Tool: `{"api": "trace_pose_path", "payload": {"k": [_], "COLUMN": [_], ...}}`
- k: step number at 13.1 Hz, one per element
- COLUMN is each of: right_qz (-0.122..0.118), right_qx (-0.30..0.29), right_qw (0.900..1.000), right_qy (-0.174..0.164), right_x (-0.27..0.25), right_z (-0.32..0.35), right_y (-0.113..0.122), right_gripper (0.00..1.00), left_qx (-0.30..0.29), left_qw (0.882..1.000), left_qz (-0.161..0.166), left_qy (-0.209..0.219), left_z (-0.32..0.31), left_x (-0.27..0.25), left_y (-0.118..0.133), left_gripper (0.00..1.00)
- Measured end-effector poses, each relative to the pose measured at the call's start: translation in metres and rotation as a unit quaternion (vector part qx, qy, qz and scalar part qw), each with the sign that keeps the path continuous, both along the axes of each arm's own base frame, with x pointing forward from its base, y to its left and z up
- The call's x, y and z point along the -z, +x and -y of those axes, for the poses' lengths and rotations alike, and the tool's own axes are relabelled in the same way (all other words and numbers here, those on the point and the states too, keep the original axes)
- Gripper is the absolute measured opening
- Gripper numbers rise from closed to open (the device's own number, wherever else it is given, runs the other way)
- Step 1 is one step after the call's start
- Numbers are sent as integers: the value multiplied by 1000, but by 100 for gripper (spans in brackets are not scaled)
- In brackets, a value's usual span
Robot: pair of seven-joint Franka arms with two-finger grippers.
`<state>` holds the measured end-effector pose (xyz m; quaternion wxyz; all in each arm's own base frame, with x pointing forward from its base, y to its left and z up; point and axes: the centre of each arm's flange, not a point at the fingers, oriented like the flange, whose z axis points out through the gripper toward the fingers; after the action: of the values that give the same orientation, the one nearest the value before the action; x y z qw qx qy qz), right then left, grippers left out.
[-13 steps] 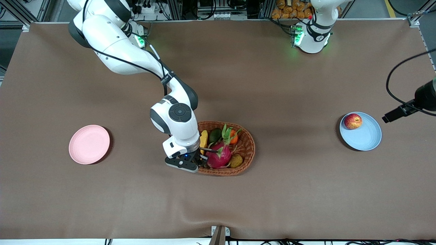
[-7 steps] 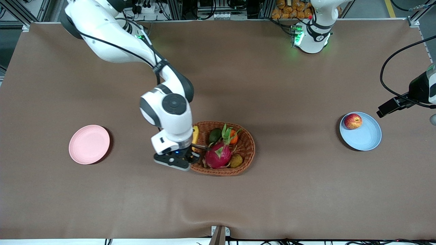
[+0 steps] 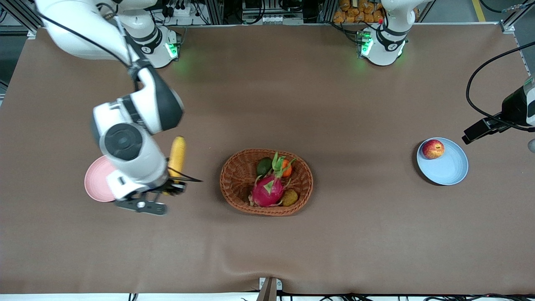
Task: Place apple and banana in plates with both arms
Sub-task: 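Lift the yellow banana from the basket with the right gripper, then lower the banana onto the pink plate with the right gripper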
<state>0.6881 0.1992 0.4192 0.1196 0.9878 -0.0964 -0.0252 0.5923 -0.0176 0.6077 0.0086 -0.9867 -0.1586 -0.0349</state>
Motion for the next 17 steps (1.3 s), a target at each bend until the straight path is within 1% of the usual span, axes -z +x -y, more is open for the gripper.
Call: {"api": "trace_pose_path", "payload": {"k": [1,2,4,6,8,9,12,14,16,17], "right_qz": [-26,-42,-63,-74,-82,-80,-49,-44,-39,-32], "right_qx": [12,24,38,25,9,6,-10,-31,-57,-69], "right_qw": [999,998,995,994,994,994,997,997,996,995], "right_qy": [-22,-37,-60,-72,-77,-76,-65,-63,-64,-64], "right_x": [5,14,36,62,87,97,135,154,164,167], "right_z": [25,45,83,118,146,154,177,196,221,233], "right_y": [0,1,3,7,7,6,3,-3,-6,-6], "right_gripper": [32,32,32,32,32,32,32,32,32,32], "left_qx": [8,15,25,27,26,26,51,74,88,90], "left_qw": [1000,1000,1000,999,999,999,998,996,995,995], "left_qz": [4,7,-2,-9,-15,-18,-28,-42,-46,-46], "left_qy": [2,6,17,16,14,13,14,15,15,15], "left_z": [6,16,26,21,7,1,-3,-3,-2,-1], "left_x": [-5,-10,-15,-16,-19,-20,-18,-17,-17,-17], "left_y": [-3,-8,-25,-42,-54,-58,-69,-76,-78,-78], "left_gripper": [100,100,100,100,100,100,100,100,100,100]}}
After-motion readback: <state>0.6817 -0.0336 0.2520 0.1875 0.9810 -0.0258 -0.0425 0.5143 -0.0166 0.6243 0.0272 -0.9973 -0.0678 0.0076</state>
